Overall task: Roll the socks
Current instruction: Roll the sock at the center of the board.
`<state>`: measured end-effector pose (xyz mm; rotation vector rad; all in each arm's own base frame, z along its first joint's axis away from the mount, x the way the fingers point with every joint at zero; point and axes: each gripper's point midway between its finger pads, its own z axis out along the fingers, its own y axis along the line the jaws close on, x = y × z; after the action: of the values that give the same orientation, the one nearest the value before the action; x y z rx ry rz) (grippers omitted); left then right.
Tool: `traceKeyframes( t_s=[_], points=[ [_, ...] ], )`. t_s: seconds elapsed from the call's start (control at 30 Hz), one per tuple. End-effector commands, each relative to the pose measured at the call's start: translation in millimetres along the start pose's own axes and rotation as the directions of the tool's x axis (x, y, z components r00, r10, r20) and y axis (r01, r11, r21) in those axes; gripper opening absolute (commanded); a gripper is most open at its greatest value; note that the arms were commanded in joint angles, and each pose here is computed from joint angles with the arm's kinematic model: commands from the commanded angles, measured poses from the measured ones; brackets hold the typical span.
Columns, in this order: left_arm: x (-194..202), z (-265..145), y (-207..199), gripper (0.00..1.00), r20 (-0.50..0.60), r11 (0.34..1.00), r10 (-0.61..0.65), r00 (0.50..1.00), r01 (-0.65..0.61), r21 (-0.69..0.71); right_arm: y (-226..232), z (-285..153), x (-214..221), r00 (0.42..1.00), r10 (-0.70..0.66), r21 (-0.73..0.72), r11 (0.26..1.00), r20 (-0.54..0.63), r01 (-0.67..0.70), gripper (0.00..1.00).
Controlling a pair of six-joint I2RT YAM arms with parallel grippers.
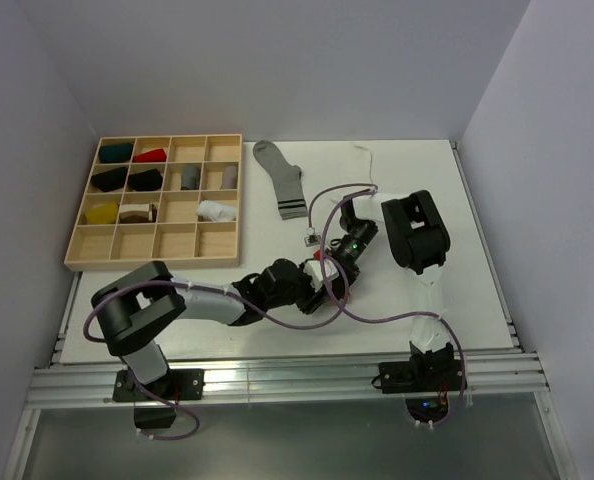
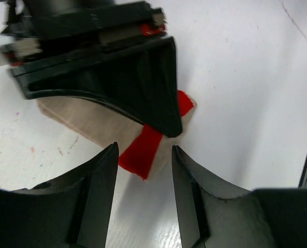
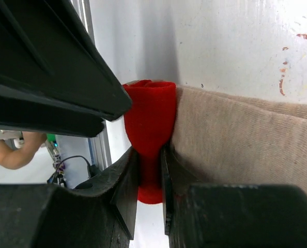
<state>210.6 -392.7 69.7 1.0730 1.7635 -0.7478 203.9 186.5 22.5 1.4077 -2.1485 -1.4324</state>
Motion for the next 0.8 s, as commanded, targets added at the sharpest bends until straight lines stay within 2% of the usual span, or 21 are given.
traceKeyframes(
  t_s=[0.0,0.33,0.47,0.67,0.7,0.77],
  points=[
    [-11,10,0,0.51,0.073,0.991,0.134,0.988,-0.134,-0.003,-3,-3,9,0.998,0.033,-0.011,0.999,-0.044,-0.034,0.20],
    [8,27,-5,0.54,0.041,0.967,0.253,0.967,-0.253,-0.015,-6,-2,12,0.998,0.042,-0.006,0.999,-0.053,-0.042,0.20],
    [18,32,-12,0.53,0.008,0.962,0.273,0.962,-0.273,0.031,-6,-3,12,0.998,0.045,-0.008,0.999,-0.052,-0.046,0.19],
    [32,37,-23,0.45,-0.052,0.936,0.351,0.935,-0.348,0.057,-9,-4,13,0.997,0.053,0.001,0.999,-0.049,-0.053,0.19],
    [42,37,-24,0.37,-0.093,0.934,0.356,0.930,-0.350,0.074,-9,-5,12,0.998,0.052,0.002,0.999,-0.045,-0.052,0.19],
    [44,41,-29,0.30,-0.111,0.932,0.358,0.927,-0.348,0.098,-10,-6,11,0.998,0.055,0.011,0.998,-0.042,-0.054,0.19]
  ],
)
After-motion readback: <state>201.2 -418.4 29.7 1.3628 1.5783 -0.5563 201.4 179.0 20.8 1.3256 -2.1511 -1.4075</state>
